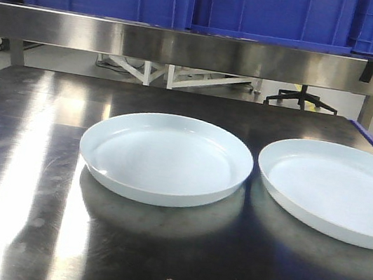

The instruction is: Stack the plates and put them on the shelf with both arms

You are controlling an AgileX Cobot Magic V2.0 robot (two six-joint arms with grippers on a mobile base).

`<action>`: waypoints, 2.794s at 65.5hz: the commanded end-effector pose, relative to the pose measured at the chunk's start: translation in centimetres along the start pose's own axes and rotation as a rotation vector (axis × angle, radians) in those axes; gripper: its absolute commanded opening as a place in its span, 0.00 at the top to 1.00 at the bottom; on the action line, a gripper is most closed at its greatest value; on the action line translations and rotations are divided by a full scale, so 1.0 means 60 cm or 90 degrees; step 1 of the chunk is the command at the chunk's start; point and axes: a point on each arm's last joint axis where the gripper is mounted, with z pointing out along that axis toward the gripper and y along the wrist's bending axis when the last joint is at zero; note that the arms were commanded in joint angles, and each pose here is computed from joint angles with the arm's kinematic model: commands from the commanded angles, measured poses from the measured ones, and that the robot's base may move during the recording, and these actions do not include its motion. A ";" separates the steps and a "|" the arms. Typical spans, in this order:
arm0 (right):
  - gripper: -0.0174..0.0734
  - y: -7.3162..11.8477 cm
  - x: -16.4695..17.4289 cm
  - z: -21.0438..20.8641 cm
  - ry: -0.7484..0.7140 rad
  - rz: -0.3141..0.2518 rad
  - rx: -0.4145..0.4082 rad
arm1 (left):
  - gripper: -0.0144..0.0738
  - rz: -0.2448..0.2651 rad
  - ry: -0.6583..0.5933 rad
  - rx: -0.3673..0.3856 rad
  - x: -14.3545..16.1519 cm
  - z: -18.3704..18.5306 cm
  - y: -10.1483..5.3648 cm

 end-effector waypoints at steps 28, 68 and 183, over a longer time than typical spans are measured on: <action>0.18 0.007 -0.031 -0.017 -0.078 -0.005 -0.013 | 0.74 -0.065 -0.184 -0.120 0.110 -0.145 0.100; 0.18 0.007 -0.030 -0.017 -0.074 -0.005 -0.013 | 0.74 0.048 -0.213 -0.094 0.296 -0.153 0.083; 0.36 0.001 -0.016 0.047 0.055 -0.040 0.010 | 0.74 0.056 -0.213 -0.097 0.299 -0.155 0.083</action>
